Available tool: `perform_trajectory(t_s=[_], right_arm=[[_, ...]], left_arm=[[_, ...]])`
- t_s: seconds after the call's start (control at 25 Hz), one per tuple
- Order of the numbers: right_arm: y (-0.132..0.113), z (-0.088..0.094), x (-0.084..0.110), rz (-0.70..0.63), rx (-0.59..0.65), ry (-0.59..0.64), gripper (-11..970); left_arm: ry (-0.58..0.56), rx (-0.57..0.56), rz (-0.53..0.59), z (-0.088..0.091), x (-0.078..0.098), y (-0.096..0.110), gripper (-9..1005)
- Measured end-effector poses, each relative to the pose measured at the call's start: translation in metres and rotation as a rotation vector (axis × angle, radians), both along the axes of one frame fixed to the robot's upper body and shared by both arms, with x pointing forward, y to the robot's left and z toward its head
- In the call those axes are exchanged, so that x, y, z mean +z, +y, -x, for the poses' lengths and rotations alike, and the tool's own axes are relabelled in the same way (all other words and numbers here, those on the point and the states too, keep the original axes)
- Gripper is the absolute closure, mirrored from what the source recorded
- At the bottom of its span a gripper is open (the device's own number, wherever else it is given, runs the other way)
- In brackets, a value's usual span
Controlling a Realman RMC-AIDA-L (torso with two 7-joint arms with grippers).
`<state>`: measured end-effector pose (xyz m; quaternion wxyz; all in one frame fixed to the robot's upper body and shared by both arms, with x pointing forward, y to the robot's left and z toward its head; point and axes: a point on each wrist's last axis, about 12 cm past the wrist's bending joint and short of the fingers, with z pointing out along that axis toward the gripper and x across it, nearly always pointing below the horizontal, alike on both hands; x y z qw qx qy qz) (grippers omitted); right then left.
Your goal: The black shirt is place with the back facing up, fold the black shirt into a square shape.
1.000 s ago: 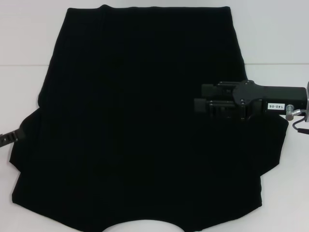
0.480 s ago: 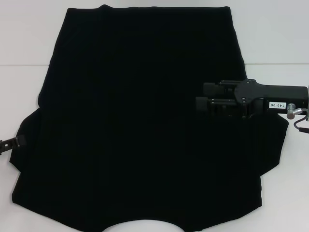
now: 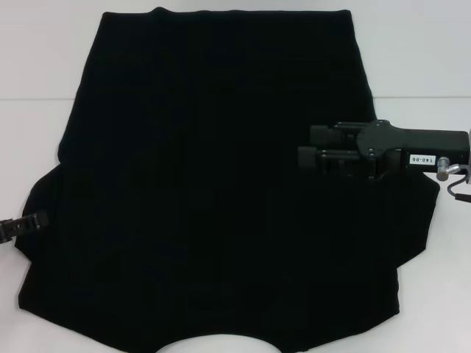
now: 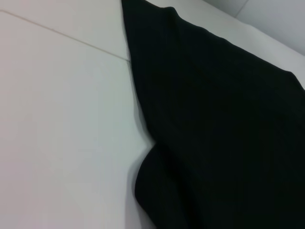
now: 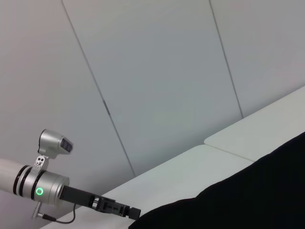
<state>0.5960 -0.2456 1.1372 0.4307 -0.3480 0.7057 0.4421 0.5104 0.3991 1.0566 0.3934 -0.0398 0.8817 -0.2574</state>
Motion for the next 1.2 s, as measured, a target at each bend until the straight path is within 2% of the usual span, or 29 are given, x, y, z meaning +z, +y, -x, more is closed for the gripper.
perform_trajectory(t_s=[0.4, 0.76, 1.2], right_arm=[[-0.001, 0.0, 0.0, 0.0, -0.002, -0.002, 258], [0.0, 0.0, 0.0, -0.002, -0.002, -0.002, 257], [-0.001, 0.001, -0.001, -0.006, -0.007, 0.001, 256]], left_arm=[[0.016, -0.023, -0.009, 0.001, -0.001, -0.002, 128], [0.053, -0.075, -0.035, -0.007, 0.0, -0.011, 152], [0.057, -0.078, -0.054, -0.012, 0.002, -0.012, 529]])
